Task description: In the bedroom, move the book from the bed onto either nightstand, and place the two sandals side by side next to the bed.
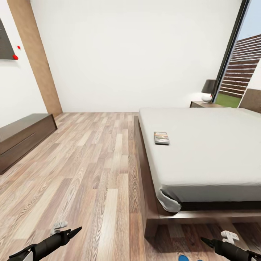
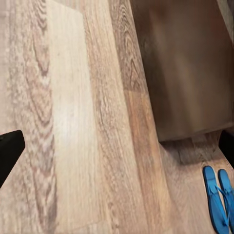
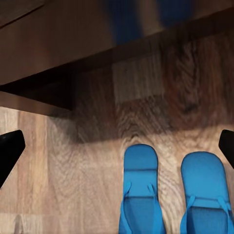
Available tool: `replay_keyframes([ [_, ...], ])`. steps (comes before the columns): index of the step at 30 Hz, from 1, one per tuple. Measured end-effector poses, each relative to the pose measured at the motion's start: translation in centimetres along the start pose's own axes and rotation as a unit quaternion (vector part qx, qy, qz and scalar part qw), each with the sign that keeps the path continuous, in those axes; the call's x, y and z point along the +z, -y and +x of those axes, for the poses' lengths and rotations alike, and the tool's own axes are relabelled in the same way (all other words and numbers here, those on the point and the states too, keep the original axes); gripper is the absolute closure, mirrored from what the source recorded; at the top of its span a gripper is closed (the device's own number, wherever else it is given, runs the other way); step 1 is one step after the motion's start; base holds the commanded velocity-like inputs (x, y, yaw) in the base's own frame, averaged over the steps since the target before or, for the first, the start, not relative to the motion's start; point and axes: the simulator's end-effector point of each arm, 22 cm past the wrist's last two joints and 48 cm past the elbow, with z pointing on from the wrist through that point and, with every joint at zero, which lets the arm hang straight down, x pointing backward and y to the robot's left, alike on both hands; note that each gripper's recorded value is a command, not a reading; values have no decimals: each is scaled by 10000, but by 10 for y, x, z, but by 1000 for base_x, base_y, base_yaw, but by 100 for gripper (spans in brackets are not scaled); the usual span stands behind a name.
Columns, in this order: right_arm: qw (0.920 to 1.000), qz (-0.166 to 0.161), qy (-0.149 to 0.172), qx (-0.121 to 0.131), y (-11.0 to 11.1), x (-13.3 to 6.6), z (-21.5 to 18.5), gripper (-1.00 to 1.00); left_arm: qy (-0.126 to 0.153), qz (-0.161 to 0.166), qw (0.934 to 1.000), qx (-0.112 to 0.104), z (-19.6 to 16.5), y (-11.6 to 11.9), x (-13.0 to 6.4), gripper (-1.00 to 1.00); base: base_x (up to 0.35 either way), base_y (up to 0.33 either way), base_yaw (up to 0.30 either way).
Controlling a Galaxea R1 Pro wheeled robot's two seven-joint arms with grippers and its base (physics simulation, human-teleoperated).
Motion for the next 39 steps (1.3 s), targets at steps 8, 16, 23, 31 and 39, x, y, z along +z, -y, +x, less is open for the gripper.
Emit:
replay_keyframes([
  [8, 9999, -48, 145, -48, -7, -6, -13, -100, 126, 100, 9999, 60, -11, 14, 0, -100, 0, 0, 0],
  [16, 9995, -120, 285, -96, -16, -10, -24, -100, 254, 155, 9995, 144, -24, 22, -5, -100, 0, 0, 0],
  [23, 9994, -146, 294, -99, -26, -18, -35, -100, 268, 160, 9994, 153, -37, 31, -10, -100, 0, 0, 0],
  [31, 9994, -147, 294, -99, -34, -28, -48, -100, 267, 159, 9994, 152, -51, 41, -17, -100, 0, 0, 0],
  [39, 9994, -171, 284, -94, -45, -37, -59, -100, 263, 154, 9994, 152, -64, 51, -23, -100, 0, 0, 0],
])
